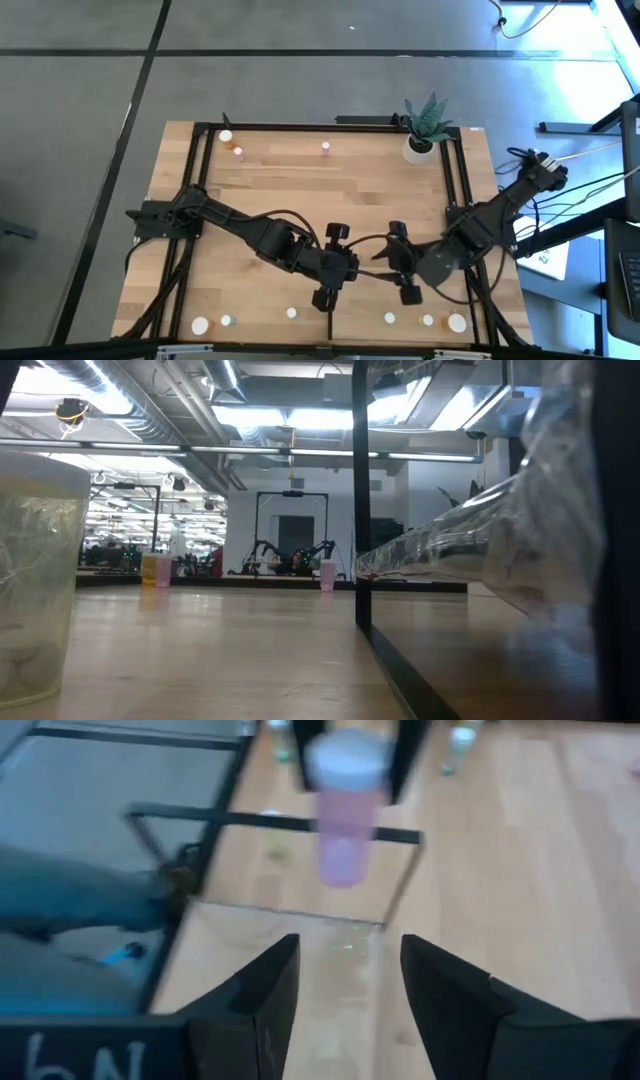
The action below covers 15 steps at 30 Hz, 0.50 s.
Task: Pick and place medicine bottles onto shelf by color
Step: Put the middle pink pill bottle on the shelf
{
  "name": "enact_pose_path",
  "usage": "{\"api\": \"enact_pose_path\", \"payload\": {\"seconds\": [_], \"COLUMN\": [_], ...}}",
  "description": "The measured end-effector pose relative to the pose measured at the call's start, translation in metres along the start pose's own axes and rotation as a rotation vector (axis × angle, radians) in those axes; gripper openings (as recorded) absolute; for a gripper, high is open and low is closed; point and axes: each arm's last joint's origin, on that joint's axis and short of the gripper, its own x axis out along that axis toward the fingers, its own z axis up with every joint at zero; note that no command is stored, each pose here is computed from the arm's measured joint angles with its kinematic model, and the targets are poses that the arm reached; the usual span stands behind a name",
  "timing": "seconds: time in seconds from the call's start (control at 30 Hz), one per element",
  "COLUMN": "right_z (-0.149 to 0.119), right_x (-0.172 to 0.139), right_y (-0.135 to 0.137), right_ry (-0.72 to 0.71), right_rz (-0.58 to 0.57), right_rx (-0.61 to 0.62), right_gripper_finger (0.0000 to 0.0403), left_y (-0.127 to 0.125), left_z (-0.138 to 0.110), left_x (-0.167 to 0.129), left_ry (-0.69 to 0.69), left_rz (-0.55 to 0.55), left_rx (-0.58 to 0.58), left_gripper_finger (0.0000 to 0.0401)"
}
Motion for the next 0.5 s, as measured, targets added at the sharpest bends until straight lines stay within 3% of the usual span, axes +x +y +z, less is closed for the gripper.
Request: {"api": "enact_pose_path", "payload": {"seconds": [0.2,0.5], "right_z": [0.005,0.011], "right_x": [0.014,0.021], "right_y": [-0.006,-0.010], "right_ry": [-0.016,-0.040], "right_rz": [-0.040,0.006], "right_rx": [0.027,0.064], "right_gripper_finger": [0.0178,0.0178], "left_y": [0.000,0.000], "left_z": [0.000,0.000], "left_x": [0.000,0.000], "left_ry": [0.000,0.001], "left_rz": [-0.001,-0.001], "left_rx": [0.000,0.001], "left_gripper_finger": [0.0110,0.0110]}}
